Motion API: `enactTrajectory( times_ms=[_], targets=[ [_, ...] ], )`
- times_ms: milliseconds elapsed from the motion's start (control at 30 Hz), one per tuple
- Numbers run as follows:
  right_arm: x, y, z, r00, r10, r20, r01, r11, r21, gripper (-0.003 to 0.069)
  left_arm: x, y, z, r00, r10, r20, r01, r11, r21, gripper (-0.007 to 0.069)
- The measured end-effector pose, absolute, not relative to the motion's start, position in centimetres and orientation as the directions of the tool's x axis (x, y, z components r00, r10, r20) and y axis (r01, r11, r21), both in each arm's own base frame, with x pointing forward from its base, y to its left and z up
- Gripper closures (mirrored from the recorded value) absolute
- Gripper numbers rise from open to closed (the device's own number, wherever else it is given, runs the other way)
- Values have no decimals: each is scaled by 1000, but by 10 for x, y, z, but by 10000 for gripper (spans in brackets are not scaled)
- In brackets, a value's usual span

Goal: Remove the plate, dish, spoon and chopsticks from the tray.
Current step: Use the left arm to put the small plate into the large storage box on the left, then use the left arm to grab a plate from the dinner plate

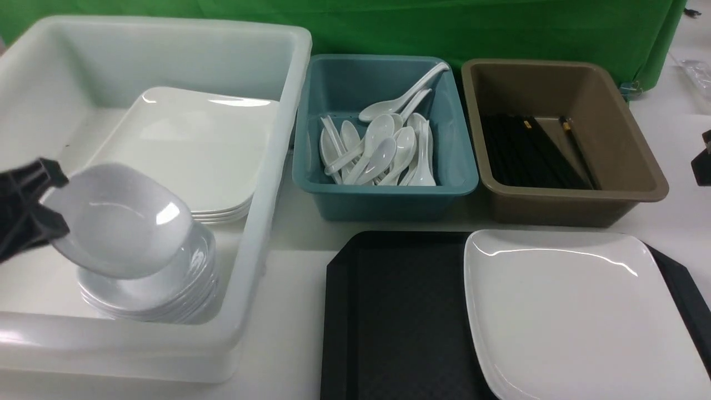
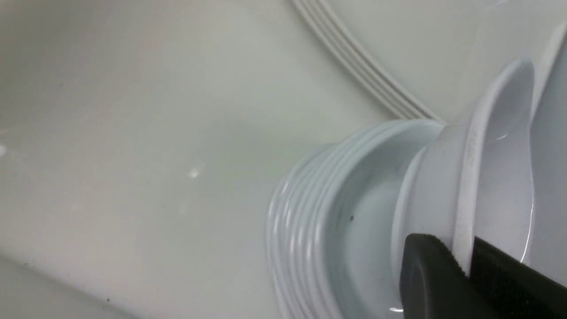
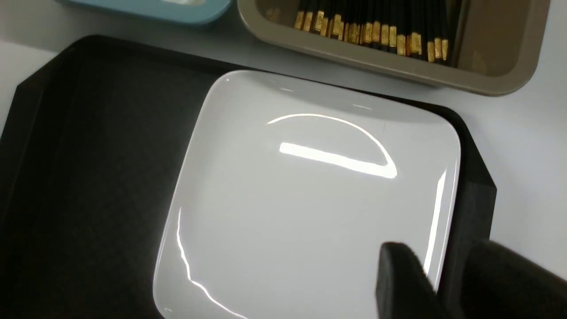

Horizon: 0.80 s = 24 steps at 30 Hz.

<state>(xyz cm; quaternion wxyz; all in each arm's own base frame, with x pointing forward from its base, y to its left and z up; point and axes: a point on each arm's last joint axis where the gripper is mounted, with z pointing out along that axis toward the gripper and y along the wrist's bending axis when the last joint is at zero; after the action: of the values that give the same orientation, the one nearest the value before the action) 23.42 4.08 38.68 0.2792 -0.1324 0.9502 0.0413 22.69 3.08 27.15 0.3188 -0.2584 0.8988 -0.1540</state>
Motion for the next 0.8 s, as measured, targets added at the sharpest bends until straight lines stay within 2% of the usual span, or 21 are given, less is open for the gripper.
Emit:
enactTrajectory(
  times_ms=[200,233,300,333,367,400,433,500,533,633,667,733,800],
  targets=[
    [235,41,387,-803,-220,-554,-268,963,6,418,233,31,254,-712,-528,-463,-354,839,-413,536],
    [235,41,387,-803,-219,-554,-268,963,8,418,234,31,253,-715,-525,-462,-352,841,-412,502],
    [235,41,387,-803,-218,-554,-268,963,10,418,235,32,252,-738,-474,-480,-310,870,-382,386],
    [235,41,387,-803,-218,-554,-268,963,10,418,235,32,252,-742,-468,-480,-306,874,-378,376],
    [235,41,387,-803,-218,-554,-268,963,10,418,235,32,254,-751,-445,-488,-288,886,-364,335],
    [235,41,387,-803,-217,-554,-267,964,10,418,237,33,262,-773,-390,-500,-247,912,-328,242],
    [235,41,387,-803,-217,-554,-267,964,10,418,239,34,270,-777,-366,-512,-229,922,-313,196],
    [235,41,387,-804,-216,-553,-267,964,11,418,242,34,280,-779,-345,-524,-211,931,-299,156],
    [235,41,387,-806,-217,-550,-267,964,11,418,246,36,298,-774,-316,-549,-185,942,-281,111],
    [234,41,387,-813,-219,-540,-268,963,13,418,252,35,331,-749,-277,-602,-141,954,-263,95],
    [234,41,386,-814,-219,-539,-268,963,13,418,255,32,346,-732,-255,-632,-115,960,-255,111],
    [234,41,387,-813,-219,-539,-269,963,13,418,257,23,358,-723,-230,-651,-77,964,-255,146],
    [234,41,387,-813,-220,-539,-270,963,13,418,259,4,370,-719,-185,-670,-6,965,-261,231]
  ],
)
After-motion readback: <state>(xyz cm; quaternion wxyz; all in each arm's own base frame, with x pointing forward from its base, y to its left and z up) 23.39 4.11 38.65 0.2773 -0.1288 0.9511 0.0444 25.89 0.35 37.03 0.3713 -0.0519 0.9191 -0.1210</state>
